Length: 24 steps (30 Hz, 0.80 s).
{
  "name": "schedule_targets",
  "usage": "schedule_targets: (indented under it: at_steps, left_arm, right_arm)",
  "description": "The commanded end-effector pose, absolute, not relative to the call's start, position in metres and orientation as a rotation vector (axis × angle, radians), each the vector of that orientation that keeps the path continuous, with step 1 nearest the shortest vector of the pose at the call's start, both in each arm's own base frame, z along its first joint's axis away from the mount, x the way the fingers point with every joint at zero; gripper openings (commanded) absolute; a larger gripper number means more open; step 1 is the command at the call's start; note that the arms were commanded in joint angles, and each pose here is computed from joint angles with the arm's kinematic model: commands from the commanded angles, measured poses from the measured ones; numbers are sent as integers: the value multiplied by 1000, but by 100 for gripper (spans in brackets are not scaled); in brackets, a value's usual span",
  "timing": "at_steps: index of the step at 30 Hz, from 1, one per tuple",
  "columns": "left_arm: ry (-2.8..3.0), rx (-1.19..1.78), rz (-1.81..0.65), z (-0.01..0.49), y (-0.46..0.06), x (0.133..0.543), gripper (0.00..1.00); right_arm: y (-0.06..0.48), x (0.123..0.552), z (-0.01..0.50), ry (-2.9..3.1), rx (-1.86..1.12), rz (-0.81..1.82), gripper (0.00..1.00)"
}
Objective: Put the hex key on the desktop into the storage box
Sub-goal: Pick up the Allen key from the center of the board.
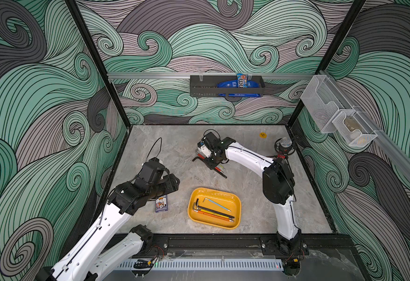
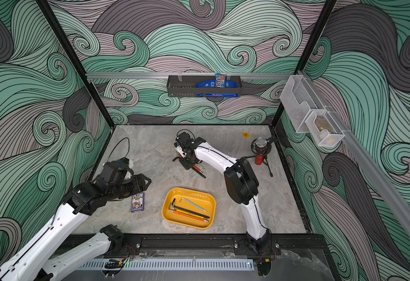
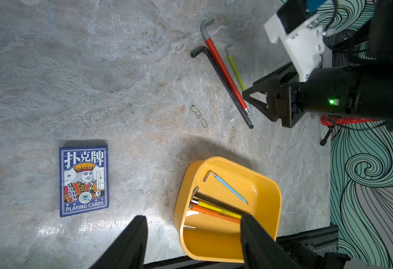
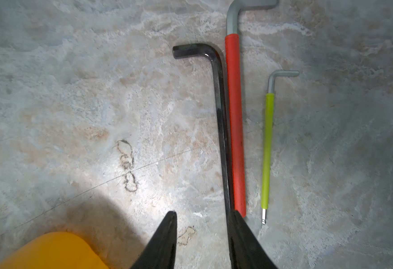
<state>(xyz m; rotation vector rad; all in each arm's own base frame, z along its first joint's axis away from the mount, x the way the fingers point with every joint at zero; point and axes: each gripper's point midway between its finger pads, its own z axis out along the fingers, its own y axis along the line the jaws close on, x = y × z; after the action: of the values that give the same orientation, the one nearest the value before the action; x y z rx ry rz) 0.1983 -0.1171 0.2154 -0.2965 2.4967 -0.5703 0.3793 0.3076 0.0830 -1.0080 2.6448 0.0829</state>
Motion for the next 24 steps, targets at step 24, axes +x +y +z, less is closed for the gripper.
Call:
schedule_targets:
  at_steps: [24]
  left_arm:
    - [2521, -183, -490, 220, -103, 182, 66]
  right_arm:
    - [302, 404, 9, 2727, -1059, -126, 34]
